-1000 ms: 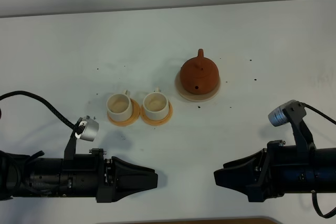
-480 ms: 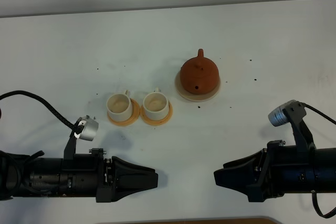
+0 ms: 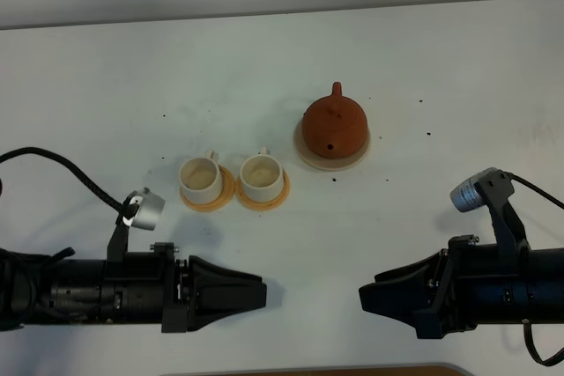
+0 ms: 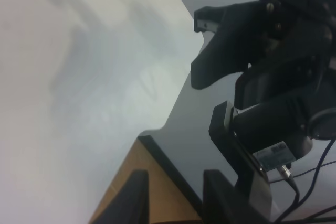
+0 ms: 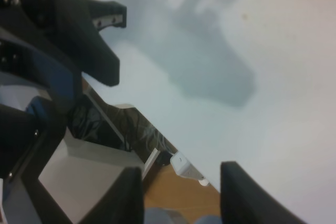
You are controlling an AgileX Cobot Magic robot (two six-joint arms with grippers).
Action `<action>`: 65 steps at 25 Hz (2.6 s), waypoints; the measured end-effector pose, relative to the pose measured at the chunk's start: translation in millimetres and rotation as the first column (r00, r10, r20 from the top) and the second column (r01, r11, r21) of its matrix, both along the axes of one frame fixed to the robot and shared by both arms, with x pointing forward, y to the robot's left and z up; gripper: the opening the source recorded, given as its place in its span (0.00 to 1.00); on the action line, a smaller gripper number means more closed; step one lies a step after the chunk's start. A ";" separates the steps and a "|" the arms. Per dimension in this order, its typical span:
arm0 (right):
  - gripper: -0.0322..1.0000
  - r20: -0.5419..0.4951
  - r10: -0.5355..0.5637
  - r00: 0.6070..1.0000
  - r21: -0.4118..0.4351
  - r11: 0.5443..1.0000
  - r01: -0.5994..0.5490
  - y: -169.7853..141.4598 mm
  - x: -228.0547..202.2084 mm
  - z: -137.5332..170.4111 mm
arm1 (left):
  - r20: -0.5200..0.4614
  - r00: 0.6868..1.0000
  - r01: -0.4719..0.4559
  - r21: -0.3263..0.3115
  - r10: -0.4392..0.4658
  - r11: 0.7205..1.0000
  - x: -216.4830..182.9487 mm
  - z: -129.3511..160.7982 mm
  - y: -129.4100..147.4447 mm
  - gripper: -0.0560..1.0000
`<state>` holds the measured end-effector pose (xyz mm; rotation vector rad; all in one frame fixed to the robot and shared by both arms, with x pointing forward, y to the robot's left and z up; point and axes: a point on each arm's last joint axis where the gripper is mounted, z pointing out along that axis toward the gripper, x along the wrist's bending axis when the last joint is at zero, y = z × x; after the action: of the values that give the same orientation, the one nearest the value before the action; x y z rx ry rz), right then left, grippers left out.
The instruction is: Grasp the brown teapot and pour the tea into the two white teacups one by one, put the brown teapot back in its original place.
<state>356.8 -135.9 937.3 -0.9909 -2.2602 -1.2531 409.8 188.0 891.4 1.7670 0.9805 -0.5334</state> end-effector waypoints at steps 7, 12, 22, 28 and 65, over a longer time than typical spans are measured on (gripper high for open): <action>0.40 -0.018 -0.012 1.000 0.001 1.000 0.012 0.0 0.0 0.0 | -0.003 0.999 -0.039 -0.044 0.039 0.998 27.1 15.1 -5.3 0.33; 0.40 0.004 -0.009 1.000 0.027 1.000 0.009 5.4 6.4 7.8 | 0.029 0.999 -0.021 -0.063 0.022 0.998 47.0 42.8 -9.5 0.33; 0.40 0.163 0.012 0.987 0.074 0.997 -0.024 26.6 36.5 43.4 | 0.219 0.975 -0.064 0.113 0.038 0.991 44.5 139.5 0.6 0.33; 0.40 0.253 -0.021 0.967 -0.001 1.000 0.022 34.6 60.0 65.2 | 0.327 0.931 -0.270 0.315 0.163 0.910 12.3 171.7 27.0 0.33; 0.40 0.474 -0.112 0.874 -0.019 0.990 0.137 49.8 104.3 143.2 | 0.615 0.581 -0.802 0.325 0.533 0.500 -163.4 151.0 109.8 0.33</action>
<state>461.1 -86.2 1080.5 -0.9386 -2.6356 -1.6490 246.4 297.8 1042.5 1.6621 1.4950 0.7706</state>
